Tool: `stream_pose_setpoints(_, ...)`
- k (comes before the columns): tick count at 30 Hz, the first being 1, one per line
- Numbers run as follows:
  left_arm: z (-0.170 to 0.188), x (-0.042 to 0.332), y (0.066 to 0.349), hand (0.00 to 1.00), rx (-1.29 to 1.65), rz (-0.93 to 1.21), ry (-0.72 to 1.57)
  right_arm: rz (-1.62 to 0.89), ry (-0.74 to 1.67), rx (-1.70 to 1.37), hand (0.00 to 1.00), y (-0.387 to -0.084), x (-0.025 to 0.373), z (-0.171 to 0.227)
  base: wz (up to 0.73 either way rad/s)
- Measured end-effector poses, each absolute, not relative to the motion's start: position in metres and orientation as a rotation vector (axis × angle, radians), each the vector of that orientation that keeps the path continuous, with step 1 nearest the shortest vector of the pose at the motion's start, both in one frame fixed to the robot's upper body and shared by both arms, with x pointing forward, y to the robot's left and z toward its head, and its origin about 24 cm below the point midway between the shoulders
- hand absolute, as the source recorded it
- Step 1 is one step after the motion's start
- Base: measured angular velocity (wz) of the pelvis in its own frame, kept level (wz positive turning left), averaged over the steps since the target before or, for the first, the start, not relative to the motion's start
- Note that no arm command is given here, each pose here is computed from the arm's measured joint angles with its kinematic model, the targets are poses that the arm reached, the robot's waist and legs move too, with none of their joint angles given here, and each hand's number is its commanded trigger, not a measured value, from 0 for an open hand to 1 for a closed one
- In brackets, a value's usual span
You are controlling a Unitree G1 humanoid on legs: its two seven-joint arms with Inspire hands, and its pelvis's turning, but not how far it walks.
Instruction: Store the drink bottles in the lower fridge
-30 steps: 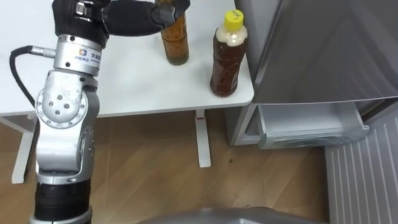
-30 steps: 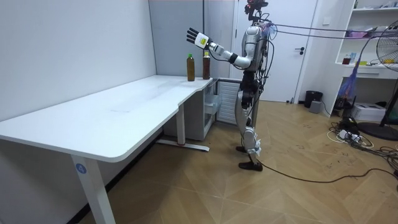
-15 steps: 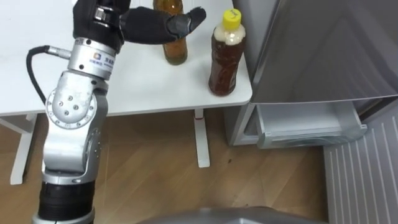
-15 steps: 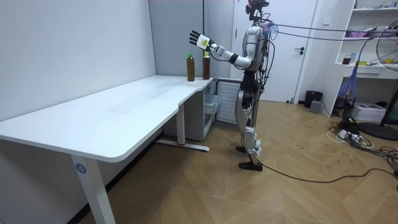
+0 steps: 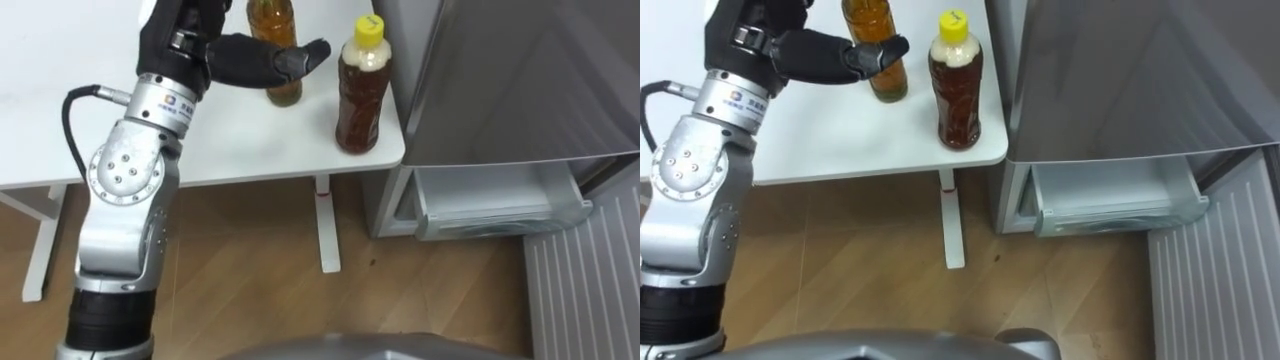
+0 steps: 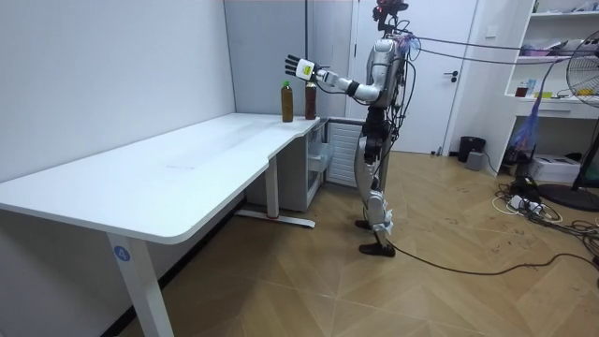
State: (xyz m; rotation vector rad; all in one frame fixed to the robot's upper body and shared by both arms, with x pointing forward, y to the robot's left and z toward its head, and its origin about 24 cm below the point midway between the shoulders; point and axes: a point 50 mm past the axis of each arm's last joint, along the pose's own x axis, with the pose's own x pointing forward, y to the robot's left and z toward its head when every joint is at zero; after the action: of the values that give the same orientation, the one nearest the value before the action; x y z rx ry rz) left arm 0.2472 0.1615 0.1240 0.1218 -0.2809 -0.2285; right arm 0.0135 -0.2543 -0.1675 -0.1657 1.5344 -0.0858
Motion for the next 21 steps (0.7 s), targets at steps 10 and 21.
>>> stream_pose_setpoints(10, 0.111, 0.24, 0.156, 0.0, 0.139, -0.263, -0.226, -0.065, 1.53, -0.206, 0.0, -0.254, 0.016, -0.167, -0.01)
stream_pose_setpoints(21, 0.095, 0.238, 0.144, 0.0, 0.199, -0.284, -0.164, -0.03, 1.522, -0.285, 0.0, -0.252, 0.023, -0.168, 0.0)
